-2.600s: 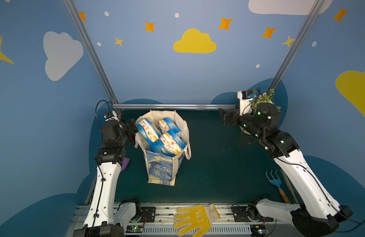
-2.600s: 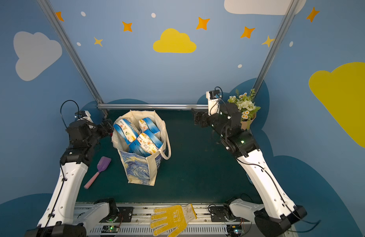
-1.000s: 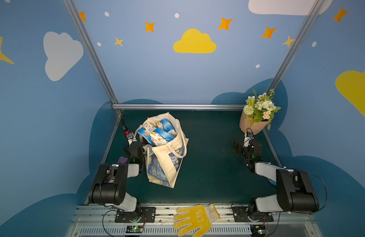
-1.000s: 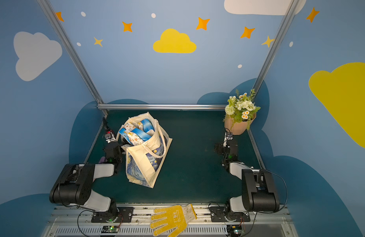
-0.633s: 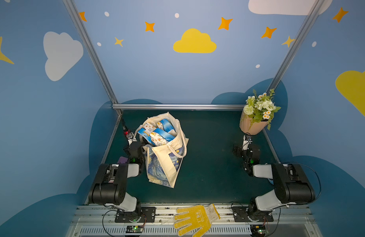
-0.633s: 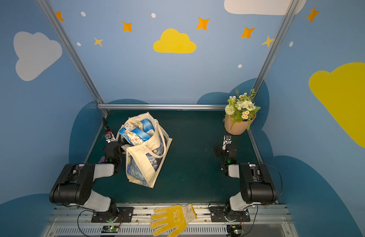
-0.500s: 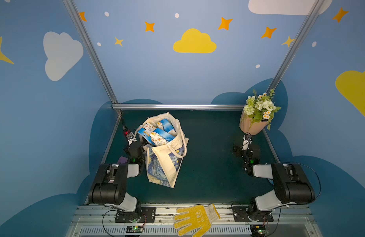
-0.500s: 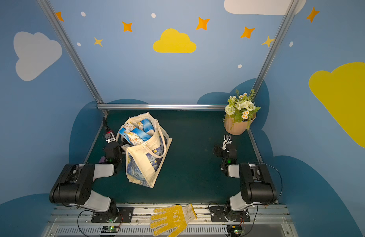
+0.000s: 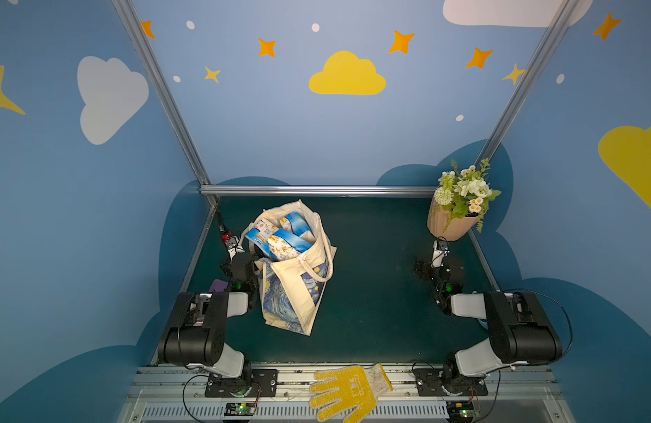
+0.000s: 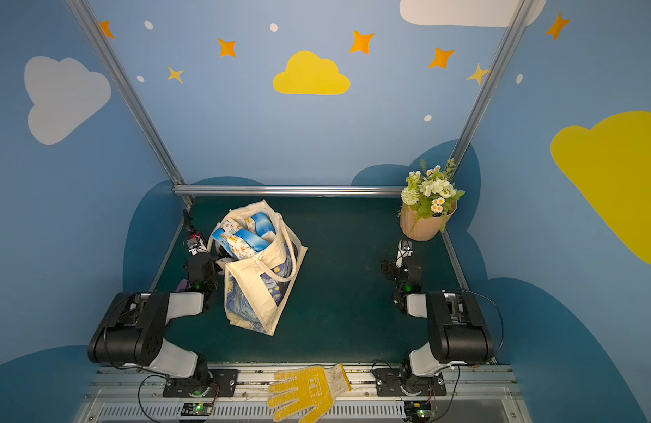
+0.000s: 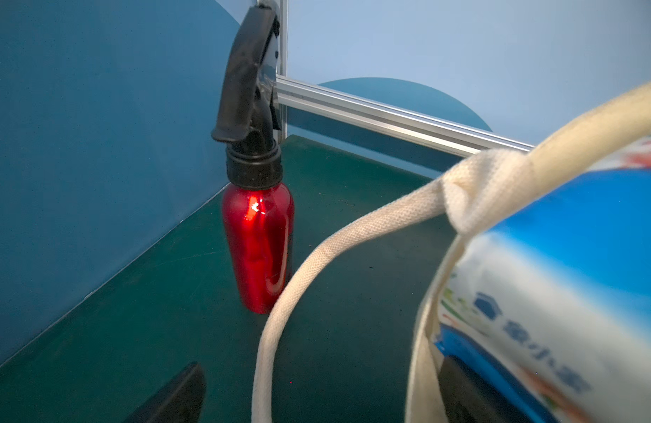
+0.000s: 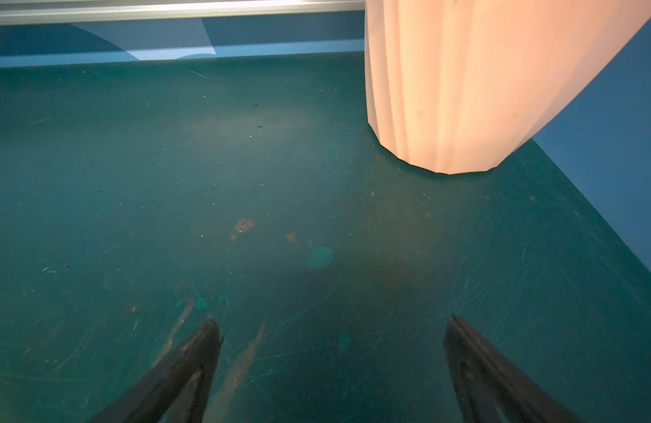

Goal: Put tissues into the canvas bag
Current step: Reset both arms

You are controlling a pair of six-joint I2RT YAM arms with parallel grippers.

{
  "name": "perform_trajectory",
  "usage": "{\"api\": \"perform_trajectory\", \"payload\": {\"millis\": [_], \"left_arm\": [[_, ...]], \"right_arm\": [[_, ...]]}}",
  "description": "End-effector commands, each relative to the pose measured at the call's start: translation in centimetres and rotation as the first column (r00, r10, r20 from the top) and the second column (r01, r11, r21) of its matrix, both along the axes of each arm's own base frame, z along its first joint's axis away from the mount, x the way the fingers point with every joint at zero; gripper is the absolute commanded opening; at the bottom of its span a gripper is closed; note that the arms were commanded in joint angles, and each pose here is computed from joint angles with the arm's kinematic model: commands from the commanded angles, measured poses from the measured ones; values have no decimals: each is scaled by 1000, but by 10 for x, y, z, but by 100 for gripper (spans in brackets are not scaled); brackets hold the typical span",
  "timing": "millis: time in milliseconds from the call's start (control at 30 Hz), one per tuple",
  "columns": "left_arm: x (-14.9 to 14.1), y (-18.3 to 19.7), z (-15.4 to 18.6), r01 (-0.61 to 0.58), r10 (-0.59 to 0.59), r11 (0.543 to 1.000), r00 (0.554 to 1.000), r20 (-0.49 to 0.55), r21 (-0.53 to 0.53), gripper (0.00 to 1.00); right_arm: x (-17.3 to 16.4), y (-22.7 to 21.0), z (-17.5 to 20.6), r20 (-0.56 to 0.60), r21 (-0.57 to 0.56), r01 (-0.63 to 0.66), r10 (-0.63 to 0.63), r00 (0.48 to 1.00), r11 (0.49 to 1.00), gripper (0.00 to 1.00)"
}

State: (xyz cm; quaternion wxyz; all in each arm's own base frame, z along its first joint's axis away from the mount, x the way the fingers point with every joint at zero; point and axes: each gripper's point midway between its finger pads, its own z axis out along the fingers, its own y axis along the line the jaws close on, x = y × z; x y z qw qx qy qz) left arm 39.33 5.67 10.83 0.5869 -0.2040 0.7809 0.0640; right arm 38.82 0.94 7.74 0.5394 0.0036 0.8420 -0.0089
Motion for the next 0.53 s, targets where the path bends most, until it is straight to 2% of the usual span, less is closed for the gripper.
{"api": "perform_trajectory", "payload": {"millis": [0, 500], "left_arm": [[-7, -13, -23, 70, -69, 998, 992, -105, 8, 100], [-7, -13, -25, 72, -70, 997, 992, -109, 10, 100]], "right_arm": [[5, 2, 13, 43, -2, -8, 8, 999, 1000, 95], [6, 2, 13, 42, -1, -7, 7, 999, 1000, 95]]}}
